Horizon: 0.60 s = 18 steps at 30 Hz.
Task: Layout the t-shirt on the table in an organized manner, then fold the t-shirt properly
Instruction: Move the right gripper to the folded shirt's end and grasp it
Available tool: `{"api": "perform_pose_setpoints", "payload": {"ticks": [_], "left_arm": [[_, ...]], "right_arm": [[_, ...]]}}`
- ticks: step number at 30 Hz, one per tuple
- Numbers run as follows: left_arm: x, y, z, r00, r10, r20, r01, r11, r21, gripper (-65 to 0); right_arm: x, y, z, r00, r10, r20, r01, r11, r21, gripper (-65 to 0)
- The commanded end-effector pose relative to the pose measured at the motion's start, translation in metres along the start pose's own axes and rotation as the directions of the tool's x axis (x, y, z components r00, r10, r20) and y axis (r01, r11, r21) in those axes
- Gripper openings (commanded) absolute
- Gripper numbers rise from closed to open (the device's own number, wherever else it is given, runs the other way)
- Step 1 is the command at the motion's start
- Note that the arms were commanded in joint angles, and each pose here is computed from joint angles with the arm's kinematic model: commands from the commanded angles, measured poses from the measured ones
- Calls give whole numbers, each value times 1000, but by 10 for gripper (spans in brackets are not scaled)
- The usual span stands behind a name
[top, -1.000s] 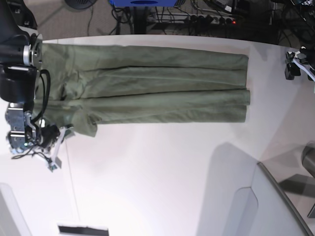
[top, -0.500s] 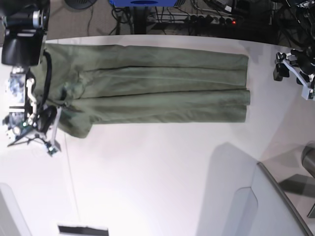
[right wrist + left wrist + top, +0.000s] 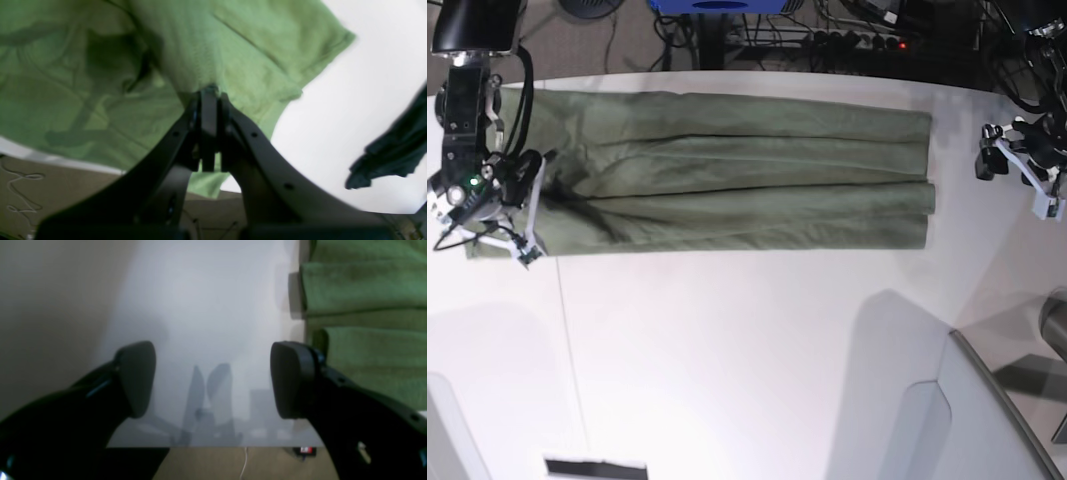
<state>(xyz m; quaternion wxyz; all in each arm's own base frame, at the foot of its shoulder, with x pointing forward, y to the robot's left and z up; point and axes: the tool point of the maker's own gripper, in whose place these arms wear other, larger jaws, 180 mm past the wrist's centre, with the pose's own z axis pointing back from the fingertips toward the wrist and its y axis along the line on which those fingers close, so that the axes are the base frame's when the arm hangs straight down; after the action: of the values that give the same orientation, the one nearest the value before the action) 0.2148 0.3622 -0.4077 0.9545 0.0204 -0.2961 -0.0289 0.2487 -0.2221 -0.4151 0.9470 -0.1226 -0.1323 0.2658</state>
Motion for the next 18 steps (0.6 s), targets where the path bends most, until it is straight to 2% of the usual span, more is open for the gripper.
{"api": "perform_pose_setpoints", "payload": {"ticks": [1,6,13,18], "left_arm": [[15,0,2,999,-33,36,33,999,-7,-142],[15,-12,-4,998,-56,26,56,998,-37,-142],[25,-13,-5,997,-54,50,56,998,-36,-142],[25,-11,-4,997,-57,49,59,998,-33,-142]], "right_arm": [[2,-7,6,1000,1,10,-1,1000,-25,-636],[-13,9,2,1000,5,-19,-4,1000,8,-635],[-7,30,0,1000,-17,-4,17,998,54,-617],[-19,38,-3,999,-12,-30,14,997,70,-608]]}}
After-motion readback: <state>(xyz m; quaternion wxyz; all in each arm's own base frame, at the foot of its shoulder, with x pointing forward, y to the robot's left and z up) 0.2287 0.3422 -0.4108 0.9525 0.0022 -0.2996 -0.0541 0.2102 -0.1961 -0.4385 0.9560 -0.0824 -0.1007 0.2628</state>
